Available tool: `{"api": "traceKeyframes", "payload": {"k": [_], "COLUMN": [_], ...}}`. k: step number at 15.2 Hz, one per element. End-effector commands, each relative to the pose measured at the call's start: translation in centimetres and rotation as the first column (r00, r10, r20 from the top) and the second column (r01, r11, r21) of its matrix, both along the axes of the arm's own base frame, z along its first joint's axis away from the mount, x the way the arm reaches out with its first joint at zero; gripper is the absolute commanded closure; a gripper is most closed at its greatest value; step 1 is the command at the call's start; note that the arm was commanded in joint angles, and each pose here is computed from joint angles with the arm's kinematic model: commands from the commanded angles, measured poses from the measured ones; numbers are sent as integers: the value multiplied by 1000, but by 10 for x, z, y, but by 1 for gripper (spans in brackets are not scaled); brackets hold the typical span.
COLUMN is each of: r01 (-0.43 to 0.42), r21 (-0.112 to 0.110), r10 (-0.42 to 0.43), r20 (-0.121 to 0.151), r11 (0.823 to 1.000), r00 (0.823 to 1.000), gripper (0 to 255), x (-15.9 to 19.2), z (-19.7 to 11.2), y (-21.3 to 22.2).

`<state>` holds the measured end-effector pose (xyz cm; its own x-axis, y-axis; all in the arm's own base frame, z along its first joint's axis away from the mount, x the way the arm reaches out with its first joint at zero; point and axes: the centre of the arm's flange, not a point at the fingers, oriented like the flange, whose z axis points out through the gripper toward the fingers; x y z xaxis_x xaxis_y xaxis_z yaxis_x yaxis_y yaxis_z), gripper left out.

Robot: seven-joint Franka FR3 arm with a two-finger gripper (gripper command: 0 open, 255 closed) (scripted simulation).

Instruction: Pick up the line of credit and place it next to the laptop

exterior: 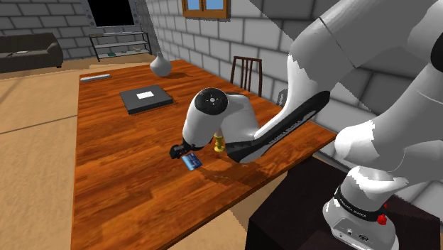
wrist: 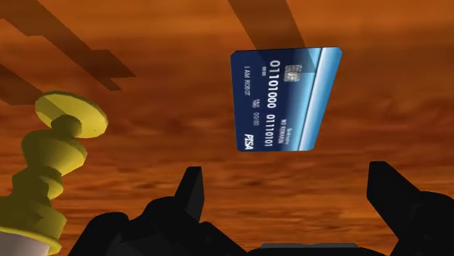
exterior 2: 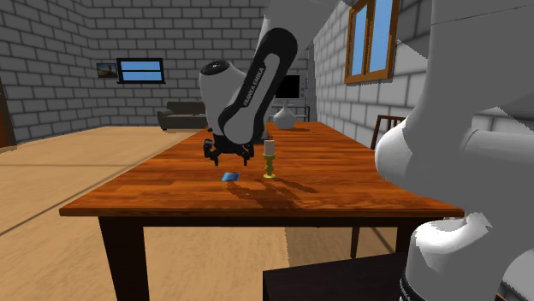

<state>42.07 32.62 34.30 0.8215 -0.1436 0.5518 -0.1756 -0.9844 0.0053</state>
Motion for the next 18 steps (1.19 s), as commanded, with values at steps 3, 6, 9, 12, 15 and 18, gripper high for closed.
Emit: {"api": "traceKeyframes", "payload": {"k": [3, 6, 9, 12, 15, 18], "r01": [1, 1, 1, 1, 1, 1], "r21": [2, 2, 2, 2, 2, 2], "r10": [-1, -1, -1, -1, -1, -1], "r20": [0, 0, 0, 0, 0, 0], "r11": [1000, 1000, 1000, 1000, 1000, 1000], "r00": [1000, 1000, 1000, 1000, 1000, 1000], "gripper": [0, 0, 0, 0, 255, 255], "x": [12, 17, 17, 17, 17, 17], "z": [-19, -26, -26, -26, -26, -26], "y": [-2, -3, -3, -3, -3, -3]}}
